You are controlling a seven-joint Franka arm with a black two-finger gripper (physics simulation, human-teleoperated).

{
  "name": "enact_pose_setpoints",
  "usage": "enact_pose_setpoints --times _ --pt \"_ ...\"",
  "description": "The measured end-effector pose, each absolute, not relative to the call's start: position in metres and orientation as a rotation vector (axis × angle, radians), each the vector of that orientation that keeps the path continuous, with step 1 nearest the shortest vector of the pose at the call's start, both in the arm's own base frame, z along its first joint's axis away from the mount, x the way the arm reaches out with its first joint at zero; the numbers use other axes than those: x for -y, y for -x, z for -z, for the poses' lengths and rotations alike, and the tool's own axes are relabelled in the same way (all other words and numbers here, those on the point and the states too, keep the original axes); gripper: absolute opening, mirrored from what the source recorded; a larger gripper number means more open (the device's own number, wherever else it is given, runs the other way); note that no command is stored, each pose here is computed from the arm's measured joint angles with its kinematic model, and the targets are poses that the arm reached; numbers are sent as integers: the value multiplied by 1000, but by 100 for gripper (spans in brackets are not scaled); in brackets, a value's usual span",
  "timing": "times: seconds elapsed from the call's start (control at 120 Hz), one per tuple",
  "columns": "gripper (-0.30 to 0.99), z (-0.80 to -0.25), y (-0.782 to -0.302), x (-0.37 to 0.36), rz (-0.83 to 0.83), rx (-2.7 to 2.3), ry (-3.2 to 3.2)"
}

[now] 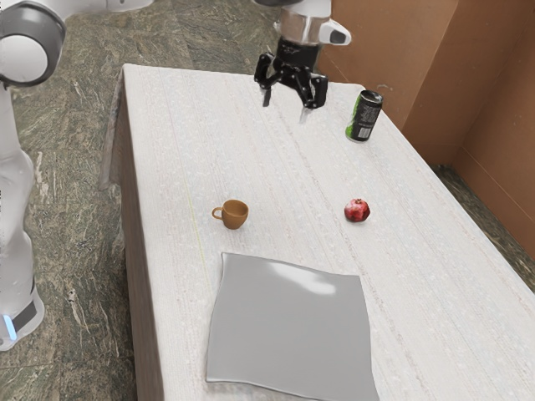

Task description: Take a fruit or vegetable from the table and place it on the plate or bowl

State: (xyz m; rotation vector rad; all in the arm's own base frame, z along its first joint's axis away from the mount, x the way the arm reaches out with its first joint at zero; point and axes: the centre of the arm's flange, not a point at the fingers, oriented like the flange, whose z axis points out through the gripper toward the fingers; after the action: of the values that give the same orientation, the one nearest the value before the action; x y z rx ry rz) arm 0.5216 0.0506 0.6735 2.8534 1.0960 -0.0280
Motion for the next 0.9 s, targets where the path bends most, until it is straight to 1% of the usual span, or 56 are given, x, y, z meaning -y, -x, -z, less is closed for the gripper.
enact_pose_setpoints --times 0.092,0.208,0.375,0.508,0.575,0.708,0.867,0.9 --pt "69 -671 -516 -80 74 -1477 -2677" --pt "69 -665 -522 -79 123 -1786 -2501" --pt "69 -658 -530 -33 169 -2015 -2352" --pt "69 -646 -551 14 196 -2090 -2309" --pt "69 -645 -564 26 174 -2089 -2316" --pt "69 -657 -583 8 40 -2008 -2392" --pt "69 -661 -595 7 -75 -1598 -2666" --pt "69 -654 -606 4 -99 -1484 -2733"
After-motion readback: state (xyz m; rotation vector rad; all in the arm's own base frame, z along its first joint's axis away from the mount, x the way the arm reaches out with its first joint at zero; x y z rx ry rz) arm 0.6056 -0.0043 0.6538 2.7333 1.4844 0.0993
